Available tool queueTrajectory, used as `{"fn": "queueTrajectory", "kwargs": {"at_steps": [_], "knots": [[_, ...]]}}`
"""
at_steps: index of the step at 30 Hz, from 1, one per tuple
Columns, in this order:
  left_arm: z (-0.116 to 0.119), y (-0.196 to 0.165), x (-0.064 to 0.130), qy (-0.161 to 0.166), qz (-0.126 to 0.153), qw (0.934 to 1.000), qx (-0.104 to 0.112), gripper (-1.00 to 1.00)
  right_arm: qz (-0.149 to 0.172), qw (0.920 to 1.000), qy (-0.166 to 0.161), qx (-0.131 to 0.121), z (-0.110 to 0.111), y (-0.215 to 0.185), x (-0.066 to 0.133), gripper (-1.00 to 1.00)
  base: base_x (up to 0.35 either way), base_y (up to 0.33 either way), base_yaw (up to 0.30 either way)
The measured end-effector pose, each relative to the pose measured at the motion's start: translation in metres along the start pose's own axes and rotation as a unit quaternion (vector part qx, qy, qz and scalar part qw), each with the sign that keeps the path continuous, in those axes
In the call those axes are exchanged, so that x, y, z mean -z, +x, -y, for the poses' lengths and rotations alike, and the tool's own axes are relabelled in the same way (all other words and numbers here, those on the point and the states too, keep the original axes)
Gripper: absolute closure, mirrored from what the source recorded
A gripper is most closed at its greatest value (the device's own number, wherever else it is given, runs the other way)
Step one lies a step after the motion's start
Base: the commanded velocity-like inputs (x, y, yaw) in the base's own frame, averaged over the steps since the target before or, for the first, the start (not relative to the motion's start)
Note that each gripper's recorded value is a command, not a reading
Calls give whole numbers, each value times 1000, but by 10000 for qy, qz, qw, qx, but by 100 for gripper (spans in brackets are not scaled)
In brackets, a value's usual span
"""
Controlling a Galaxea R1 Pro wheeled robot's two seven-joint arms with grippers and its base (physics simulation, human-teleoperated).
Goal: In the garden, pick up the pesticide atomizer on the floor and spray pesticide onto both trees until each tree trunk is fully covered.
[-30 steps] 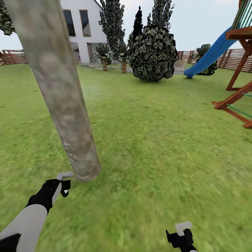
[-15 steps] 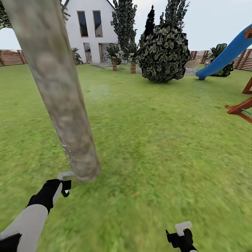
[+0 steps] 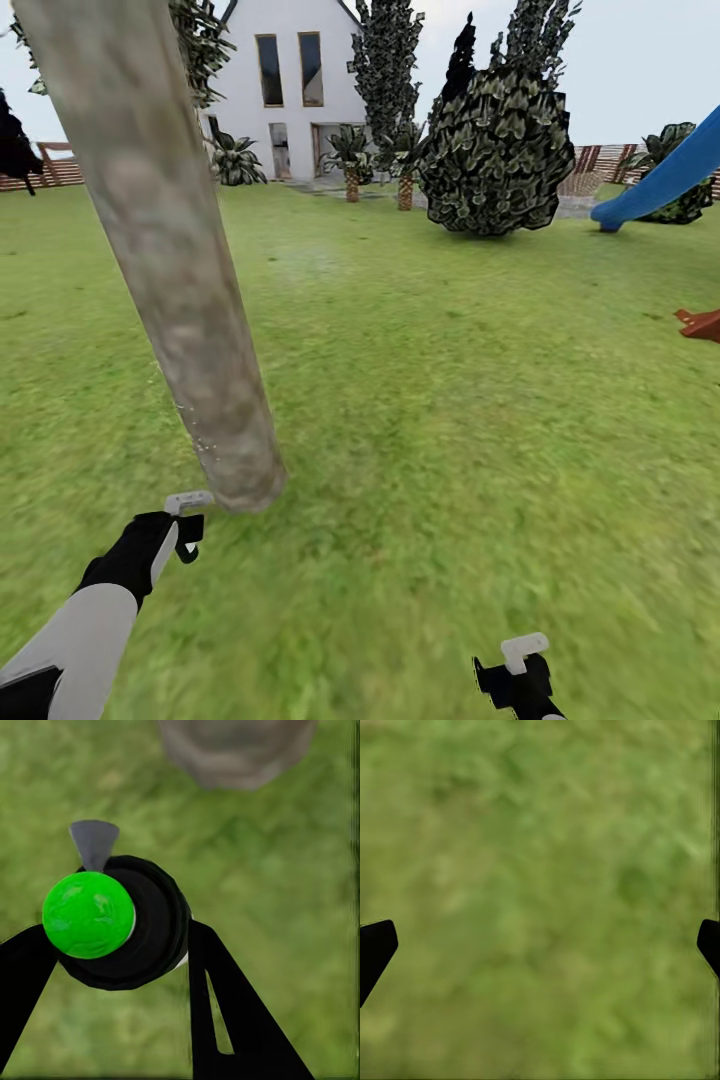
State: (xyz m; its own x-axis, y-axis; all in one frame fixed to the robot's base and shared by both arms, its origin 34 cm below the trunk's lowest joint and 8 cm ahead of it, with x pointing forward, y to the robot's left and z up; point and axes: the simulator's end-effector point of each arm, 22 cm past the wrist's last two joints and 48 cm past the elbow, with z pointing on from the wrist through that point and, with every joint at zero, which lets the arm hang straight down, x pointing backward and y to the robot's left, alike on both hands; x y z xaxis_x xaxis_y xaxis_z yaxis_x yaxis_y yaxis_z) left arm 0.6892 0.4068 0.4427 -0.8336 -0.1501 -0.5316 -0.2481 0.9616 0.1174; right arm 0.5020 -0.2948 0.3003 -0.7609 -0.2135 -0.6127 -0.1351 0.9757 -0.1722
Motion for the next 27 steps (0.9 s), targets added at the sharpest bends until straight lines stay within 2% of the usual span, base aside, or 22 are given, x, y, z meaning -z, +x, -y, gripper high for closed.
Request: {"fn": "queueTrajectory", "kwargs": {"at_steps": [8,14,16,20,23,24,25,26,27], "knots": [[0,0,0,-2,0,10000,-4,100,1,10000,0,0,0,0,0,-100,0,-276,7],[1,0,0,10,-4,10000,3,100,1,10000,1,0,0,0,0,-100,23,-274,222],[15,1,0,111,7,9999,15,100,0,10000,1,-1,0,0,0,-100,39,-85,230],[83,-10,11,524,101,9986,52,100,9,10000,8,-11,0,-1,0,-100,2,-4,30],[95,-67,25,613,442,9971,65,100,10,10000,7,-15,0,-1,0,-100,0,0,1],[92,-81,29,599,499,9969,63,100,10,10000,7,-15,0,-1,0,-100,0,0,0],[72,-89,30,470,363,9982,31,100,11,10000,9,-14,1,-1,0,-100,0,0,0],[36,-92,27,240,275,9993,40,100,13,10000,11,-12,1,-1,0,-100,0,0,0],[10,-95,27,94,262,9996,40,100,15,10000,12,-11,1,-1,0,-100,0,0,0]]}}
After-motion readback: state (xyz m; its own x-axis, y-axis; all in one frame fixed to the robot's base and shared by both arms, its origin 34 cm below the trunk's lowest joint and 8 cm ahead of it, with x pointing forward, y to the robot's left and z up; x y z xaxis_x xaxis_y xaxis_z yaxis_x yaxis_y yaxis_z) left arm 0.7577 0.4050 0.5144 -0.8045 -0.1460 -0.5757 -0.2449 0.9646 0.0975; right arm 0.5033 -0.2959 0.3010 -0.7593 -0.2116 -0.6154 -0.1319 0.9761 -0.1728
